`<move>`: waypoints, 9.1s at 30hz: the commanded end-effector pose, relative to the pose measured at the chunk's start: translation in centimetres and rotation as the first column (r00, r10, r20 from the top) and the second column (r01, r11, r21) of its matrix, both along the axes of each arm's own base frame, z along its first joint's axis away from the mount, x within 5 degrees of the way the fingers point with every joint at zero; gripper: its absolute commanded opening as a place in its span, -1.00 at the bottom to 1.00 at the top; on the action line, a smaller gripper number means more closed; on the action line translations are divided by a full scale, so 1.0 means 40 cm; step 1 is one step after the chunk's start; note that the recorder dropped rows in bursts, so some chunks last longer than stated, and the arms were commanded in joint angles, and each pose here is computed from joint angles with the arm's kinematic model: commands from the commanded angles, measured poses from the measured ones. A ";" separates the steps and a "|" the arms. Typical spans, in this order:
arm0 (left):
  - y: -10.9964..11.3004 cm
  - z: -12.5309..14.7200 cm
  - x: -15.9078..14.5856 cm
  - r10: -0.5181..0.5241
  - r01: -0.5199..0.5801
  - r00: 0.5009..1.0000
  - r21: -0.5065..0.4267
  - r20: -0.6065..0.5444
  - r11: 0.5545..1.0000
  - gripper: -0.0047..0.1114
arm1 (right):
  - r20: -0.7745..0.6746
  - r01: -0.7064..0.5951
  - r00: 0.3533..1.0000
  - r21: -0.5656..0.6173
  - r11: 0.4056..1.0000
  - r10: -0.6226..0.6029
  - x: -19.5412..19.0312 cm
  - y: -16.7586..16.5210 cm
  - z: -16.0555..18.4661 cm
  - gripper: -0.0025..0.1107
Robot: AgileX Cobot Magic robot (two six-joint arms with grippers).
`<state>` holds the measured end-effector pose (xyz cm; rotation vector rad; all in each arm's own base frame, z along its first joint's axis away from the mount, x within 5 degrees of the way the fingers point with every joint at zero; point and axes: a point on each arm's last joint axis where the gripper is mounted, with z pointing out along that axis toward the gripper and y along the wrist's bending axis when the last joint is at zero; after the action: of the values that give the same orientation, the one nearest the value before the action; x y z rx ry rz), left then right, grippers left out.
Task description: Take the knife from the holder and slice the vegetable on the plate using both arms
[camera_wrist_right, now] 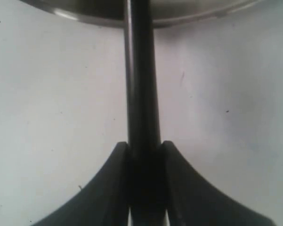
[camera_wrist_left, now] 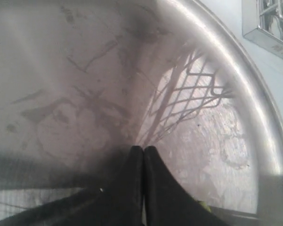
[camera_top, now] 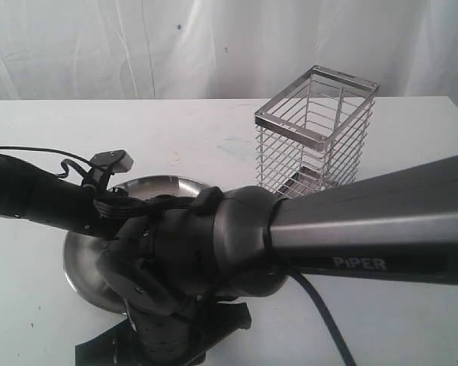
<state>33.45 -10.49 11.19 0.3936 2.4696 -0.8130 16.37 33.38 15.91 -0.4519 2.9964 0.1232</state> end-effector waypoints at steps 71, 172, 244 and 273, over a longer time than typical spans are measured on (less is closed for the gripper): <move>0.182 0.182 0.009 0.221 -0.197 0.968 -0.193 0.115 0.961 -0.92 | -0.012 -0.078 0.997 -0.008 0.997 0.078 -0.065 -0.043 0.141 -0.96; -0.029 0.105 -0.165 -0.397 0.378 0.916 -0.220 -0.048 0.899 -0.92 | -0.085 0.071 0.994 0.020 0.997 -0.069 -0.146 -0.067 -0.021 -0.96; -0.080 0.042 -0.157 -0.285 0.287 0.953 0.004 -0.107 0.958 -0.92 | -0.069 0.077 0.995 0.093 0.993 -0.070 -0.148 -0.070 0.031 -0.96; -0.059 0.144 -0.172 -0.593 0.543 0.796 0.287 0.121 0.789 -0.48 | 0.203 -0.022 0.979 0.080 0.997 0.006 0.035 -0.343 0.295 -0.96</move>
<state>26.93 -12.45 17.20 1.2209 2.2984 -0.6177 17.69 20.51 26.94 -0.4144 2.7980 0.1861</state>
